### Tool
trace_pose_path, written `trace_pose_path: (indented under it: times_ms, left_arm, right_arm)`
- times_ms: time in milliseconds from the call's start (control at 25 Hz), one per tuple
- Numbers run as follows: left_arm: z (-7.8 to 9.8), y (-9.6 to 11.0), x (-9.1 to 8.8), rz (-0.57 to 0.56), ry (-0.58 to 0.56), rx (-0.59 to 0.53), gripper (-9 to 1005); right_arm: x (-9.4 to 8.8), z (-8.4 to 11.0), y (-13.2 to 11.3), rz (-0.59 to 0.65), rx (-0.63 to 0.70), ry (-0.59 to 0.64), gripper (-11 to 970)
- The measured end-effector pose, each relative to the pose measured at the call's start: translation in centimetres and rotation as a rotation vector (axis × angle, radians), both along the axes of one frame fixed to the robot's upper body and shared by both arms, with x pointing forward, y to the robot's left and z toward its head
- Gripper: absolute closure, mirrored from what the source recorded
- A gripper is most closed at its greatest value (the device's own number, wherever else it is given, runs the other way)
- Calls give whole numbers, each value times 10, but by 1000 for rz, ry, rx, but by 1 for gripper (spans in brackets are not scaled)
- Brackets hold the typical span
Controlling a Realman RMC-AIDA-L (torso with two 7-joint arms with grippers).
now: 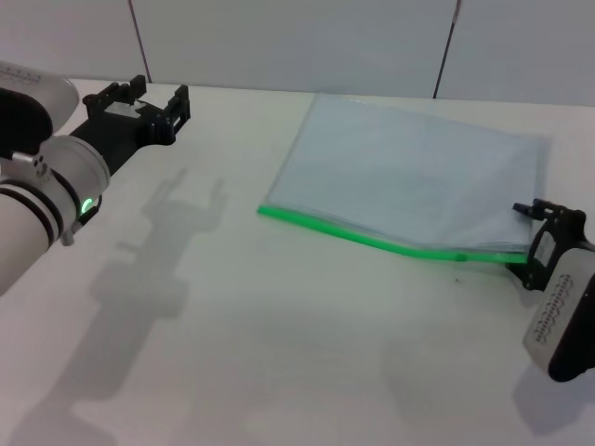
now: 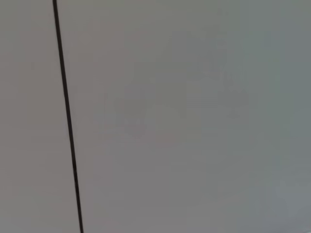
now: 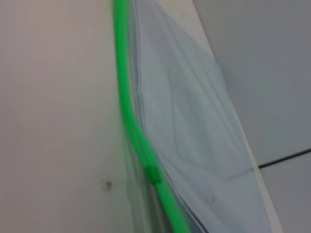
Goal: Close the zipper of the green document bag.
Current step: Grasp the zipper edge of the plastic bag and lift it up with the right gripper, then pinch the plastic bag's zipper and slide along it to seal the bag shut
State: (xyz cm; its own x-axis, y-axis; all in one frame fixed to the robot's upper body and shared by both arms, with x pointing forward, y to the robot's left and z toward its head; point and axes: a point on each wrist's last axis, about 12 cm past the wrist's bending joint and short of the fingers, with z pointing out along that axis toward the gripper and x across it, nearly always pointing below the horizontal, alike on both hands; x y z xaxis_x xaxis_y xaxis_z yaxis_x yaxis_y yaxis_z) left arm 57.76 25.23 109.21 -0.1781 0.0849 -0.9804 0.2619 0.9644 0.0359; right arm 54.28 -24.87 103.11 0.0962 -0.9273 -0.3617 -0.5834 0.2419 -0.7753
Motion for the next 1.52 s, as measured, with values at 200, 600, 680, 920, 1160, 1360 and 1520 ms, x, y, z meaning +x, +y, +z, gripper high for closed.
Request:
trace_pose_path:
  times_ms: [200, 600, 680, 920, 1160, 1360, 1520]
  left_arm:
    - [0, 0, 0, -2, 0, -5, 411]
    - [2, -3, 3, -11, -6, -5, 411]
    - [2, -4, 3, -12, -7, -5, 411]
    - [3, -8, 3, -31, -9, 7, 410]
    - [10, -29, 8, -109, -9, 40, 410]
    - [19, -59, 4, -289, -48, 158, 410]
    - [24, -79, -6, -452, -90, 268, 410]
  right_arm:
    - [2, 0, 8, 29, -4, -1, 327]
    - [8, 4, 15, 18, -13, -19, 711]
    - [9, 4, 18, 13, 2, -15, 754]
    - [8, 13, 26, 11, 82, -15, 813]
    - [4, 27, 28, 4, 167, -34, 835]
    - [2, 46, 21, 2, 260, -61, 875]
    - [3, 51, 14, -17, 310, -53, 889]
